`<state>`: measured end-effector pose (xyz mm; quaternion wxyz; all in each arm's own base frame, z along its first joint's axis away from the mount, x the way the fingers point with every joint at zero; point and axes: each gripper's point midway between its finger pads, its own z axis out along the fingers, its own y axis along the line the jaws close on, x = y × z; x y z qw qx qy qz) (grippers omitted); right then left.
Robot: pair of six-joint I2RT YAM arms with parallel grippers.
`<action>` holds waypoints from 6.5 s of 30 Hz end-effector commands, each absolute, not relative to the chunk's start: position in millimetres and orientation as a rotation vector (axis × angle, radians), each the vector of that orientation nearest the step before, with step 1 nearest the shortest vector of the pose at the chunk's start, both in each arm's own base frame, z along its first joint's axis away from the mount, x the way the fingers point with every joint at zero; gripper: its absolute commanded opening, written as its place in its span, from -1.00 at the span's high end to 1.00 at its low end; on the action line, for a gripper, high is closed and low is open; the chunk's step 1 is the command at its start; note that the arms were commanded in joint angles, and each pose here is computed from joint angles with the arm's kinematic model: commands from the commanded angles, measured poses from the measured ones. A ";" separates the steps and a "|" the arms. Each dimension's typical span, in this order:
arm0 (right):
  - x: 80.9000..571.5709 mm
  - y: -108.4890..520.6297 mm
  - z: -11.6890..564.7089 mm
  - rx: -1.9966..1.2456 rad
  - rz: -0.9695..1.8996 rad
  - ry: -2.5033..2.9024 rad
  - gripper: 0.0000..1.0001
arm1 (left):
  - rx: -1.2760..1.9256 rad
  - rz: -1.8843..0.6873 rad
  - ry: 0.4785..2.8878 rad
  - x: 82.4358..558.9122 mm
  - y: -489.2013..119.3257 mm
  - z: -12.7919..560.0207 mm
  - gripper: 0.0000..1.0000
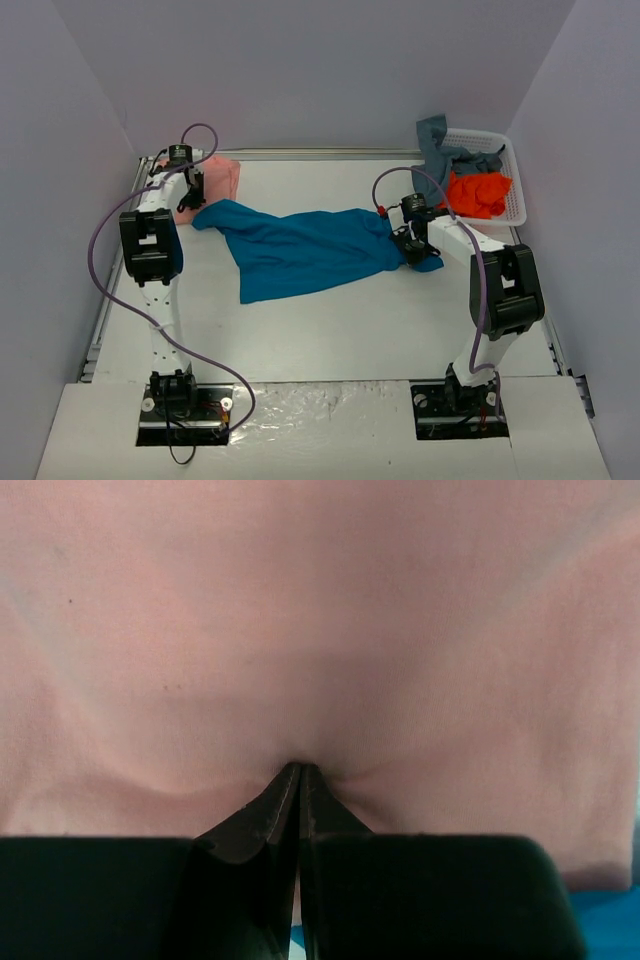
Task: Fold and stack the t-shirts
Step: Flatten out the tshirt
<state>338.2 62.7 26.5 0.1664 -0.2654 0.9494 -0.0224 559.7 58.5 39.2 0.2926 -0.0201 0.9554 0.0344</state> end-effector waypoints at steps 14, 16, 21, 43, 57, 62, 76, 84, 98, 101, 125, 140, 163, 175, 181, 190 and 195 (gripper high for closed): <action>327.6 59.6 15.8 -0.771 -0.100 2.761 1.00 | -0.219 0.221 2.628 544.3 130.5 28.4 0.95; 327.6 59.3 14.4 -0.772 -0.102 2.764 1.00 | -0.225 0.213 2.617 548.8 130.3 31.5 0.95; 327.2 58.1 12.5 -0.773 -0.111 2.772 1.00 | -0.260 0.193 2.597 557.6 129.2 36.9 0.95; 323.7 54.4 4.0 -0.781 -0.129 2.801 1.00 | -0.509 0.090 2.495 582.3 155.4 43.9 0.95; 321.3 53.0 -0.1 -0.786 -0.136 2.817 1.00 | -0.579 -0.102 2.450 591.5 165.4 37.9 0.95; 321.0 53.0 -1.0 -0.793 -0.138 2.818 1.00 | -0.520 -0.144 2.442 585.5 154.8 58.0 0.81; 322.5 57.2 7.5 -0.802 -0.131 2.787 1.00 | -0.196 -0.009 2.271 563.6 113.7 170.9 -0.08; 322.5 59.1 16.2 -0.794 -0.115 2.761 1.00 | -0.131 0.023 2.398 572.4 103.8 119.9 0.35; 320.2 57.0 11.9 -0.795 -0.120 2.777 1.00 | -0.067 0.046 2.479 572.6 96.8 80.8 0.95; 321.6 57.4 12.7 -0.791 -0.120 2.773 1.00 | -0.069 0.024 2.527 569.5 93.6 61.2 0.95; 315.6 52.7 -1.6 -0.806 -0.136 2.821 1.00 | -0.168 -0.090 2.393 622.3 84.3 76.5 0.95; 316.0 55.3 1.6 -0.816 -0.131 2.807 1.00 | 0.055 0.025 2.253 592.2 61.4 179.2 0.25; 314.9 67.7 7.4 -0.865 -0.125 2.772 1.00 | 1.095 0.039 2.228 334.5 -91.4 117.7 -0.17; 315.9 62.2 5.1 -0.862 -0.172 2.779 1.00 | 1.378 0.001 2.194 289.2 -131.6 76.7 -0.21; 314.5 61.7 4.5 -0.863 -0.172 2.782 1.00 | 1.418 0.077 2.225 284.8 -130.0 60.4 -0.24; 314.0 59.9 3.6 -0.862 -0.186 2.784 1.00 | 1.459 0.089 2.284 273.2 -122.4 35.6 -0.25; 314.3 58.9 2.9 -0.862 -0.195 2.786 1.00 | 1.484 0.039 2.308 261.1 -123.9 24.7 -0.25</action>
